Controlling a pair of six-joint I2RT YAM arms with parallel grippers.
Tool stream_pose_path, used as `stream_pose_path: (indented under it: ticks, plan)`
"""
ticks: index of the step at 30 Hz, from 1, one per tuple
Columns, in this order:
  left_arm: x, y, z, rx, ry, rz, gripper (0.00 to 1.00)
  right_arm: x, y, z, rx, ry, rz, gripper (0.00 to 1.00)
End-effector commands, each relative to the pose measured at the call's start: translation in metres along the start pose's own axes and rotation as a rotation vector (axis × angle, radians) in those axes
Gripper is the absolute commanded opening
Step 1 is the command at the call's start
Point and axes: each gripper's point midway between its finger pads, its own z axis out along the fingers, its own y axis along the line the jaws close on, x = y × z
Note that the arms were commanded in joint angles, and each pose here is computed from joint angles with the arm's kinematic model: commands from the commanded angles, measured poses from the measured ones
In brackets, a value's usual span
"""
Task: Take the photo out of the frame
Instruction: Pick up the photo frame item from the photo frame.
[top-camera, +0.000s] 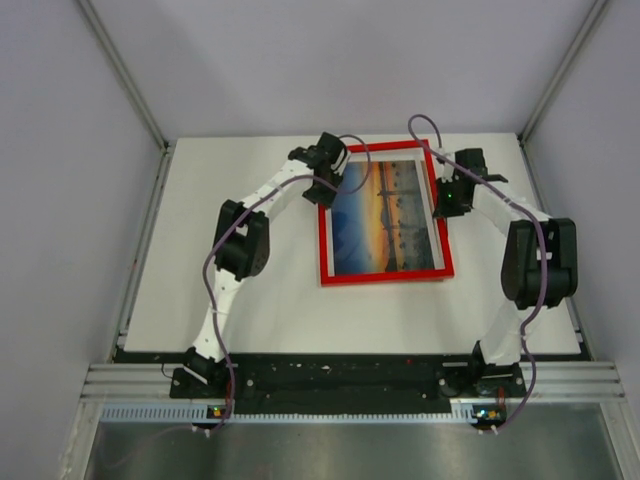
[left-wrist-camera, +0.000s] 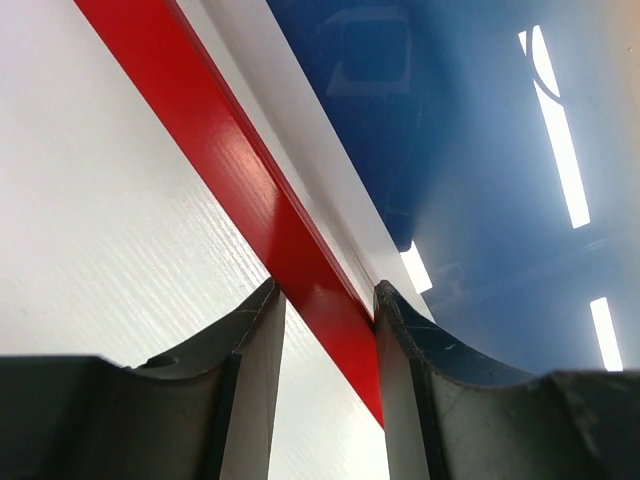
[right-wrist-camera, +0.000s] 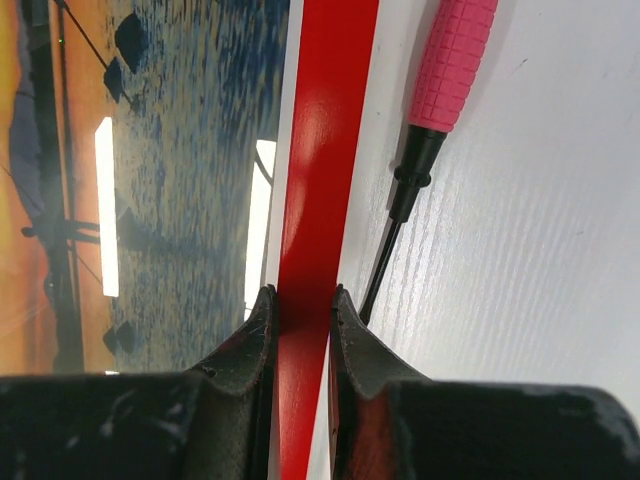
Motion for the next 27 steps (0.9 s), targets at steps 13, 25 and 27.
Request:
stream_pose_path:
  ticks: [13, 25, 27]
  plan:
    - [-0.034, 0.034, -0.088, -0.073, -0.133, 0.029, 0.00, -0.051, 0.055, -0.042, -0.090, -0.125, -0.127, 0.00]
    - [0.008, 0.121, -0.131, -0.257, -0.072, -0.022, 0.00, -0.060, 0.164, -0.029, -0.251, -0.096, -0.196, 0.00]
    - [0.018, 0.137, -0.139, -0.289, -0.057, -0.037, 0.00, -0.058, 0.189, -0.026, -0.289, -0.084, -0.204, 0.00]
